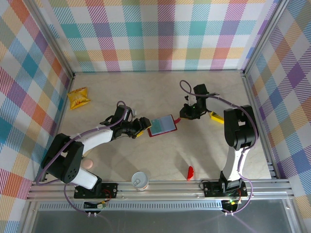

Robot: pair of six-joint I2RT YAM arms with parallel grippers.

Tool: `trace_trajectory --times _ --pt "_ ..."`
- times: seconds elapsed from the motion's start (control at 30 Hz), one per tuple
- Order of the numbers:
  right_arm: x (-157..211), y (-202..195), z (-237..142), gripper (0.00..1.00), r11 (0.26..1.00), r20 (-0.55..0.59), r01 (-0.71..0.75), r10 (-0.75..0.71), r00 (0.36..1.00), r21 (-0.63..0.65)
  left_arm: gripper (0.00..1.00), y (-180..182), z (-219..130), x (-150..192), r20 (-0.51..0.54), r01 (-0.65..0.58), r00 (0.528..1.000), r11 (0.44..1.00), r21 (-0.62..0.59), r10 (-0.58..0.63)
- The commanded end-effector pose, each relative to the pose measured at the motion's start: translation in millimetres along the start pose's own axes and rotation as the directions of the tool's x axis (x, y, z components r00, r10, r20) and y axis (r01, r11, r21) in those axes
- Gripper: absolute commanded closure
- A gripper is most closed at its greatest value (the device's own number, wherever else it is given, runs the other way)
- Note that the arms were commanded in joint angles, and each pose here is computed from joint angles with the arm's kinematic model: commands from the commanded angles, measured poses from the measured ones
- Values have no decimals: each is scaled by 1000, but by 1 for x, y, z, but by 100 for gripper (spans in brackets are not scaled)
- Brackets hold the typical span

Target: Put the credit cards into the card holder

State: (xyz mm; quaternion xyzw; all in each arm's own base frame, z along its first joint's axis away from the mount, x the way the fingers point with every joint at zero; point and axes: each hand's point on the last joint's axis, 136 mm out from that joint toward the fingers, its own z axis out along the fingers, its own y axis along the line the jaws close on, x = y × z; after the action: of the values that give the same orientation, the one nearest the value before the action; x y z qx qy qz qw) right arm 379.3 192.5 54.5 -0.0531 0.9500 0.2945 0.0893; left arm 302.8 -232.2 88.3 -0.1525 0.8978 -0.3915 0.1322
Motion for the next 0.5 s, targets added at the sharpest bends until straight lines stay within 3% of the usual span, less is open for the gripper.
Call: trace_trajectory --times 0.0,0.07,0.27,0.47 --pt "-3 4 0 94 999 3 14 -14 1000 -34 31 -1 0 -2 2 8 1000 1000 11 -8" --pt "-2 5 -1 100 999 9 12 -12 1000 -37 31 -1 0 -3 2 8 1000 1000 11 -8" --pt "13 12 -12 100 995 48 -72 75 996 -65 31 5 -7 -9 22 -9 1000 999 -52 10" --pt "52 25 -9 100 992 41 -116 118 992 -57 28 6 -9 -21 34 -29 999 995 -93 32"
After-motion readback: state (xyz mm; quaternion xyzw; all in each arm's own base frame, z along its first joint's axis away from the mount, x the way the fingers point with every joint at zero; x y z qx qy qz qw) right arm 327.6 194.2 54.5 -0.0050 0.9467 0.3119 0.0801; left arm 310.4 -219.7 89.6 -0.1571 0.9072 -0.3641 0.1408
